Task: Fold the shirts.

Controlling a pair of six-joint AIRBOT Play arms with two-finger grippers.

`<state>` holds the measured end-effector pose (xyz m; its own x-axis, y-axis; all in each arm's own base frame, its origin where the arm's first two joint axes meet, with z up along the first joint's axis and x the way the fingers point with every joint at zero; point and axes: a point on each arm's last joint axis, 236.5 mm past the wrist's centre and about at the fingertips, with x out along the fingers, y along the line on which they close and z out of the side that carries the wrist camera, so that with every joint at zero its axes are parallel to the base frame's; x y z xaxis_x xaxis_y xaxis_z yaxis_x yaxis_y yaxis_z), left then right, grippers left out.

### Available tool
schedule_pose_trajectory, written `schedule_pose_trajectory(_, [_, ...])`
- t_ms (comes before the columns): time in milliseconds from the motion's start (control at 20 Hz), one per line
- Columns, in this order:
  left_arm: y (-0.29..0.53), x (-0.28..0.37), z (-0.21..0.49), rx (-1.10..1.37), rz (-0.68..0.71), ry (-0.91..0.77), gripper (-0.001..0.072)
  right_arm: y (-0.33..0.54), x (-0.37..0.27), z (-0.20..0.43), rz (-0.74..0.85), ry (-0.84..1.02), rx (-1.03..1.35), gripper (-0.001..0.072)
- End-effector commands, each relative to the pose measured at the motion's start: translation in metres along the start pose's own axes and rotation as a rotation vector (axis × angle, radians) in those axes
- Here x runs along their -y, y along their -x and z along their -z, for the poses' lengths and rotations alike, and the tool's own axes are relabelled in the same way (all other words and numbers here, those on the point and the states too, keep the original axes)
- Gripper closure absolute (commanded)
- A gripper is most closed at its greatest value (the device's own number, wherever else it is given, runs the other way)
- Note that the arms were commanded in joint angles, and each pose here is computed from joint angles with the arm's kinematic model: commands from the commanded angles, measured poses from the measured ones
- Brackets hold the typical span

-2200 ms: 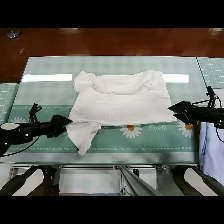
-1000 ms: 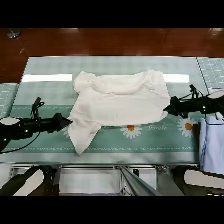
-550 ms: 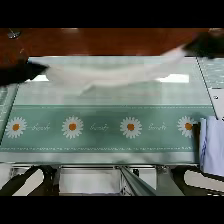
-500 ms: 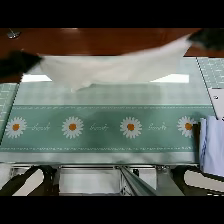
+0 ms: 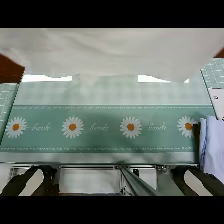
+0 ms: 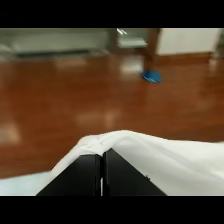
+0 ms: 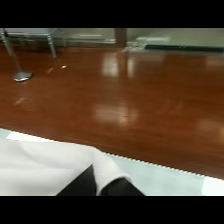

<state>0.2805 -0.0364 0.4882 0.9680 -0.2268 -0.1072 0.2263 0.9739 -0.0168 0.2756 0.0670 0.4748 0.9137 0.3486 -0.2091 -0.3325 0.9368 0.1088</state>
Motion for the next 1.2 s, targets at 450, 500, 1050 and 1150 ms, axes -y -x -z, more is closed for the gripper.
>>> schedule_pose_trajectory(450, [0.072, 0.004, 0.042, -0.092, -0.103, -0.117, 0.0688, 0.075, -0.013, 0.071, 0.156, -0.024, -0.121, 0.0681])
schedule_pose_trajectory(500, [0.047, 0.004, 0.068, -0.172, -0.093, -0.112, 0.0688, 0.057, -0.009, 0.089, 0.126, -0.064, -0.179, 0.0681])
schedule_pose_trajectory(1050, [-0.212, -0.013, 0.315, -0.59, -0.127, 0.065, 0.0688, -0.156, 0.118, 0.297, 0.069, -0.387, -0.6, 0.0681])
schedule_pose_trajectory(1150, [-0.243, -0.029, 0.339, -0.597, -0.182, 0.172, 0.0688, -0.2, 0.149, 0.316, 0.1, -0.454, -0.579, 0.0681])
